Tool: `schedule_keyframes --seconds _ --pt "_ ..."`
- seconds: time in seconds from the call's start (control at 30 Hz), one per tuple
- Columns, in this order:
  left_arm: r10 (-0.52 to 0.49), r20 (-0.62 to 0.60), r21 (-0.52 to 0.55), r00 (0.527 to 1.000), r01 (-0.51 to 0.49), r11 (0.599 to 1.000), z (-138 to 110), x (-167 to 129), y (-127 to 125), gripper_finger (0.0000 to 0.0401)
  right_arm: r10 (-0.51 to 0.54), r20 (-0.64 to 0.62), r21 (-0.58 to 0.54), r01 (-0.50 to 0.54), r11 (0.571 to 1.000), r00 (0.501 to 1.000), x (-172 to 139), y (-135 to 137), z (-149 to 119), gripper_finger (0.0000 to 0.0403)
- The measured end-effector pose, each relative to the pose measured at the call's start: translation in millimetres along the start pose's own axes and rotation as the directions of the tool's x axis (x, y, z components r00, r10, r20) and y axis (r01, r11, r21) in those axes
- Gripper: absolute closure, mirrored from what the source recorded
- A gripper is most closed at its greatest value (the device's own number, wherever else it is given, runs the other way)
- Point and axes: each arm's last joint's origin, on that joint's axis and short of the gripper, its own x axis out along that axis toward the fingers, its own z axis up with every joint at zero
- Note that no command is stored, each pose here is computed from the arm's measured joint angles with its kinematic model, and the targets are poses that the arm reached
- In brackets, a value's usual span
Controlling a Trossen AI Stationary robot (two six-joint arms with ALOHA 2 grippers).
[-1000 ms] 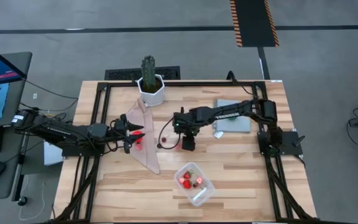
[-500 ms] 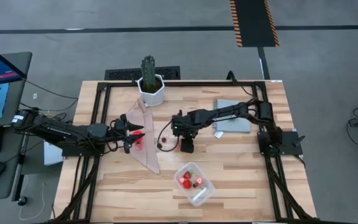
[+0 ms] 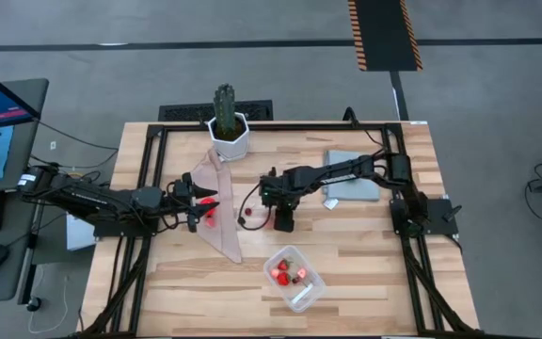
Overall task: Pick and placing Produce into tupperware
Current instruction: Put the right red cherry into the transparent bin
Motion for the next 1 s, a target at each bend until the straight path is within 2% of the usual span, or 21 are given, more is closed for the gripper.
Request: schedule_keyframes --seconds 0.23,0.67,0.8,1.0 --pt "0.000 0.000 0.001 1.000 0.000 1.000 0 0 0 0.0223 0.000 0.007 -0.001 0.000 1.000 1.000 0 0 1 0.0322" --pt "0.000 -0.001 0.001 1.000 0.000 1.000 0 0 0 0.0223 -0.016 0.002 -0.023 0.016 1.000 1.000 -33 7 21 0.0326" --pt "0.000 -0.001 0.000 1.000 0.000 1.000 0 0 0 0.0223 -0.010 -0.029 -0.026 0.010 1.000 1.000 -45 23 24 0.0326" --pt "0.001 -0.007 -0.006 1.000 -0.002 1.000 -1 0 0 0.0223 -0.022 -0.048 -0.066 0.018 0.998 0.999 -60 64 27 0.0326"
